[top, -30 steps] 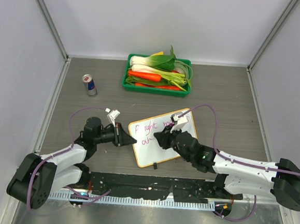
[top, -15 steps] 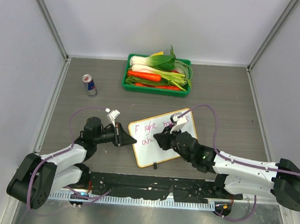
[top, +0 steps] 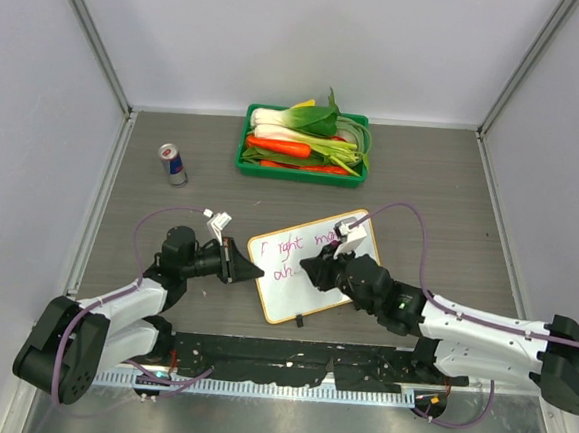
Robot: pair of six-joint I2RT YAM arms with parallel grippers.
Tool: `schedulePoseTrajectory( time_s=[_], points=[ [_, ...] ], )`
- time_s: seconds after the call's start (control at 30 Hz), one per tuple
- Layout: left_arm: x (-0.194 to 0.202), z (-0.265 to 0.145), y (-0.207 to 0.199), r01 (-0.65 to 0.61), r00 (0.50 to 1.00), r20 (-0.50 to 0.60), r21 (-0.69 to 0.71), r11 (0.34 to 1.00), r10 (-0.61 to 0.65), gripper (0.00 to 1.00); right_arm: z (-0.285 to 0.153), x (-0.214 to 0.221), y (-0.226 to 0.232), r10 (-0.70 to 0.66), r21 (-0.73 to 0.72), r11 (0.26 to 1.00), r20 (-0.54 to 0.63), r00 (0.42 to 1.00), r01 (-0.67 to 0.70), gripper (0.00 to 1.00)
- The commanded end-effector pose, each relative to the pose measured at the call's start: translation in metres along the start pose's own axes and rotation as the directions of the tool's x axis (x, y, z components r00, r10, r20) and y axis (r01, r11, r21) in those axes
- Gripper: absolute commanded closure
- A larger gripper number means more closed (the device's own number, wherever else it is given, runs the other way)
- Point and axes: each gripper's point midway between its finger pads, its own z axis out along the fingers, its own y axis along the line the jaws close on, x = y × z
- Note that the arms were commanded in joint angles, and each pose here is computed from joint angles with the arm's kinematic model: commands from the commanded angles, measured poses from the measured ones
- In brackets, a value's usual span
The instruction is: Write a sentence on the whiteboard
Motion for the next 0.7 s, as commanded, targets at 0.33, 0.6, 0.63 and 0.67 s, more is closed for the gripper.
schedulePoseTrajectory(
  time_s=[0.33,0.6,0.63,0.67],
  points=[
    [-0.005,0.001,0.001,-0.043,0.999,0.015,-0.007,0.999,0.043,1.0,0.002,-0.041,0.011,0.012,0.002,1.0,0.116,0.993,-0.012,0.99],
    [-0.004,0.001,0.002,-0.041,0.999,0.013,-0.008,0.999,0.041,1.0,0.008,-0.025,0.009,0.027,-0.002,1.0,0.084,0.996,-0.027,0.99],
    [-0.004,0.001,0.002,-0.042,0.999,0.014,-0.008,0.999,0.042,1.0,0.007,-0.023,0.007,0.026,0.001,1.0,0.082,0.996,-0.026,0.99],
    [-0.005,0.001,0.002,-0.042,0.999,0.015,-0.009,0.999,0.042,1.0,0.007,-0.023,0.005,0.029,0.009,1.0,0.084,0.996,-0.03,0.99]
  ],
)
